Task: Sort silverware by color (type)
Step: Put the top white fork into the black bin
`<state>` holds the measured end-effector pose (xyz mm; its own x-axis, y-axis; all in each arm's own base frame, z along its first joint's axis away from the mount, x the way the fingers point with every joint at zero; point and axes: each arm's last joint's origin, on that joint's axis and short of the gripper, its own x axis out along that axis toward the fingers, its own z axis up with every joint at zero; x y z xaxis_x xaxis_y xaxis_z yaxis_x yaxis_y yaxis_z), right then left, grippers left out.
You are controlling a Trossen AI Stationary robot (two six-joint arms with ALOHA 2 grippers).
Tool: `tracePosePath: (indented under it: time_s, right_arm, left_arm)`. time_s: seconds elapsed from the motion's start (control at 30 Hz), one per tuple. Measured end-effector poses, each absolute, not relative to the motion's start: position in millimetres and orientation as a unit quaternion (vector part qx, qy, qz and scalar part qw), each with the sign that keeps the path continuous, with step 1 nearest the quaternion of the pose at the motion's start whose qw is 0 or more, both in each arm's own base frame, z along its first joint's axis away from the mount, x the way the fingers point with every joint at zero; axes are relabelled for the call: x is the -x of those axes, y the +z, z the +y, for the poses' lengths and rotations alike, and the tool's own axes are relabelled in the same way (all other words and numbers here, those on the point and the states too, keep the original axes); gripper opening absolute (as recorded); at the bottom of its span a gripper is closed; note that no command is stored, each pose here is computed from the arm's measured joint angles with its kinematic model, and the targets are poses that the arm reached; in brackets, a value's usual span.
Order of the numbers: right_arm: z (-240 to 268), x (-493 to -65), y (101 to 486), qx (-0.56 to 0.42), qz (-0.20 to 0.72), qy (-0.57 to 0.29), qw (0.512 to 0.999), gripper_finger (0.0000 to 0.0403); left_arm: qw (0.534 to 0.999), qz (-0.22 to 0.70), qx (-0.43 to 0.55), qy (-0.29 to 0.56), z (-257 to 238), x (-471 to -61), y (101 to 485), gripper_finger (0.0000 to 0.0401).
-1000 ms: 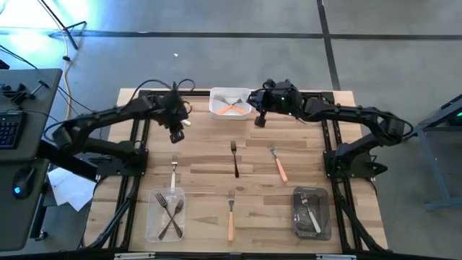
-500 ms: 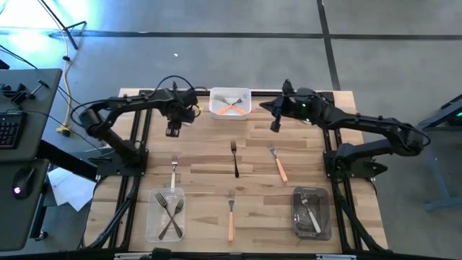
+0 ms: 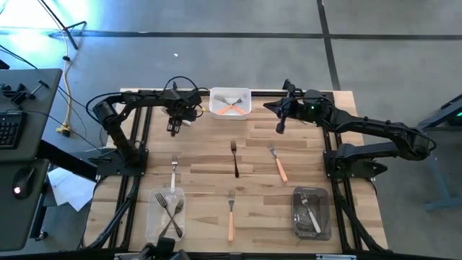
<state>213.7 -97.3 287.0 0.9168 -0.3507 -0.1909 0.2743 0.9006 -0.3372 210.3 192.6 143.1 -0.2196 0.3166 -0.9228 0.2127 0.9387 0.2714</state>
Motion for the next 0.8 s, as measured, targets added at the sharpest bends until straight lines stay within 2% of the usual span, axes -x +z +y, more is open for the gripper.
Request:
tracePosePath:
  time_s: [0.4, 0.8]
  right_arm:
    - [-97.3, -213.7, 287.0, 0.154, 0.125, -0.162, 0.967, 0.0000]
    - [-97.2, -213.8, 287.3, 0.153, 0.123, -0.158, 0.968, 0.0000]
  left_arm:
    - [0.597, 0.782, -0.169, 0.052, 200.1, -213.2, 137.2, 0.0163]
    - [0.586, 0.789, -0.181, 0.041, 199.8, -212.3, 137.6, 0.0096]
